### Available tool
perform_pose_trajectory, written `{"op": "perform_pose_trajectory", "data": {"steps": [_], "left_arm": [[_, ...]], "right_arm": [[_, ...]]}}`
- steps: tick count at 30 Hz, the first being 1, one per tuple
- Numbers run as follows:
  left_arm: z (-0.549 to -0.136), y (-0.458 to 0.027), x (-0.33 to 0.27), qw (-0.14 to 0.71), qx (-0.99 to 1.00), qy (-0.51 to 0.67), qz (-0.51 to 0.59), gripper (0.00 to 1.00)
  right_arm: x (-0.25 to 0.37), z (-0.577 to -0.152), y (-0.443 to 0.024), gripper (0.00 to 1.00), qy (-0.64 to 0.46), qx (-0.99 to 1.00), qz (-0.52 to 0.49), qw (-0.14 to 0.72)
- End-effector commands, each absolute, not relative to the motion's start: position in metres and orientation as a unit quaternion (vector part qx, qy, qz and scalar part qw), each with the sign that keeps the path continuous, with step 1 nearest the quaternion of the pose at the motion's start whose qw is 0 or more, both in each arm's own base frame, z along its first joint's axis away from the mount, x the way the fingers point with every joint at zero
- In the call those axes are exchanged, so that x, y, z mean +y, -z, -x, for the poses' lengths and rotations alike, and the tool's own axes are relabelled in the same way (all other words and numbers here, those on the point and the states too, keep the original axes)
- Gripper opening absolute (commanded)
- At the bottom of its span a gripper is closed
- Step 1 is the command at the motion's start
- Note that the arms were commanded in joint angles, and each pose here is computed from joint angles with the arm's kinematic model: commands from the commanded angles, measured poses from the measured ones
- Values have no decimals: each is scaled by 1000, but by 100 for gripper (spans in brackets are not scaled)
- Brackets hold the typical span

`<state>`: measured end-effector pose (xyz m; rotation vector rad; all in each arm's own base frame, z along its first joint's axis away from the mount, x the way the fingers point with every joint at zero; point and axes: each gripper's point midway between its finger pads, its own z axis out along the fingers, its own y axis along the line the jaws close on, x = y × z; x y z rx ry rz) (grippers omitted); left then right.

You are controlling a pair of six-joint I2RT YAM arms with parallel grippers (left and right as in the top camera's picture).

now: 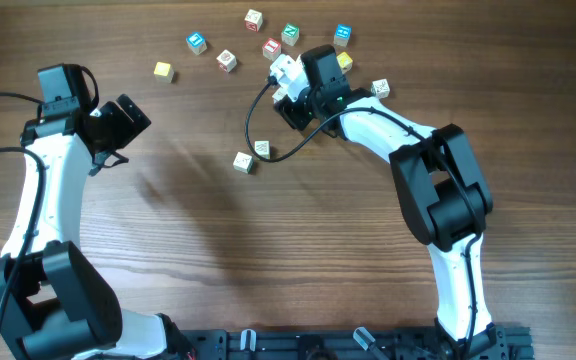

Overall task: Form a circle
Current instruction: 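Lift the 1 block and carry it toward the center group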

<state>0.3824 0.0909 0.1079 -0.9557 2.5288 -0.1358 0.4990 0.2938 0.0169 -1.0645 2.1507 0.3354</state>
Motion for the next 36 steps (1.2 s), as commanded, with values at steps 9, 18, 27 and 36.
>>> {"op": "perform_pose_trajectory", "data": {"steps": [9, 18, 27, 36], "left_arm": [[-381, -105, 91, 211, 910, 50, 353, 100], [-381, -105, 91, 211, 910, 50, 353, 100], [-381, -105, 91, 211, 910, 50, 353, 100], [-381, -105, 91, 211, 910, 50, 353, 100]], "right_arm": [[294, -500, -2, 40, -139, 842, 389, 348], [295, -502, -64, 26, -141, 827, 387, 382], [293, -475, -72, 24, -164, 838, 397, 337], [287, -385, -32, 27, -208, 874, 413, 146]]}}
